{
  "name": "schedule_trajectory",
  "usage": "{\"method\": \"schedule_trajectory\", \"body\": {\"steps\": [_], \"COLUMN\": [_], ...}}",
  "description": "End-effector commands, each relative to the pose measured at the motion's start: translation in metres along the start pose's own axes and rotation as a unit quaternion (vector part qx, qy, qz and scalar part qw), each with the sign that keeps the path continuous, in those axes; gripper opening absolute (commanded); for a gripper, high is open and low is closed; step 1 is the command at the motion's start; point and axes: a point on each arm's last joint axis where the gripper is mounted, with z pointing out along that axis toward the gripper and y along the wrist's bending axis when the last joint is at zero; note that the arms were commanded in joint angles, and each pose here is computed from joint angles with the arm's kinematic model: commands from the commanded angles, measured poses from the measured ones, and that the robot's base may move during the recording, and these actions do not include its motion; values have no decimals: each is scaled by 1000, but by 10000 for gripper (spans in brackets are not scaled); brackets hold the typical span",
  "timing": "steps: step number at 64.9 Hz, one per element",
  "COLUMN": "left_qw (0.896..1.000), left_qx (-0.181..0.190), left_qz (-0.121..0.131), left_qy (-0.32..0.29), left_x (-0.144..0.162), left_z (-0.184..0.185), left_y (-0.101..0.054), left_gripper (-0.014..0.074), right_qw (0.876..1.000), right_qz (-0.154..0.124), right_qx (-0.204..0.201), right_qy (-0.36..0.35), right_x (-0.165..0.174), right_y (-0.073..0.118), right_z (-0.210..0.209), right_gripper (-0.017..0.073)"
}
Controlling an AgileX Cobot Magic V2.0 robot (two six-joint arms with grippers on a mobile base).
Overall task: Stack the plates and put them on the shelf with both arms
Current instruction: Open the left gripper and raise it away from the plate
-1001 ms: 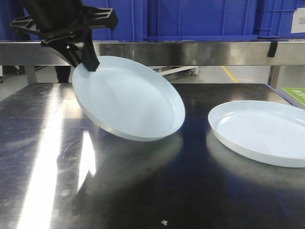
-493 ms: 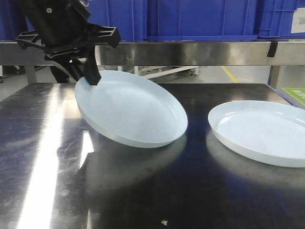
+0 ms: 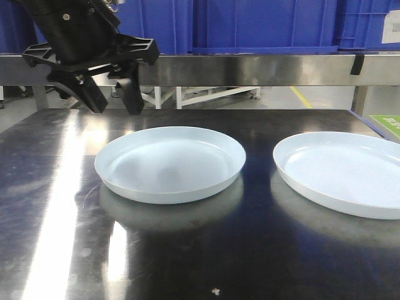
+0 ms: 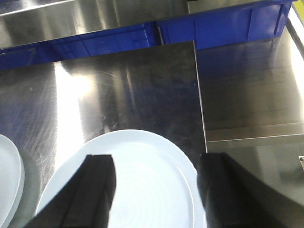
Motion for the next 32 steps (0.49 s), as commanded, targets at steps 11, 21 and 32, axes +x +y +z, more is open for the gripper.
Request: {"method": "schedule_trajectory", "body": {"steps": [11,21,32], "left_qw": [989,971,947], "left_qx": [29,42,32], "left_qz": [-2,-19,-29], "left_qy": [-148,-235,-318], "left_x": [-25,-28,-19], "left_z": [-72,-124,-179], "left_y": [-8,-6,10], "left_gripper": [90,90,90], "right_qw": [998,998,998], "right_qz": [-4,-4,-4], "right_qx": [-8,-8,-8], "right_qy": [-55,-55,-55], "right_x": [-19,-19,-19], "right_y": [3,3,3], "right_z": [-5,-5,-5], "right_gripper": [485,485,485]}}
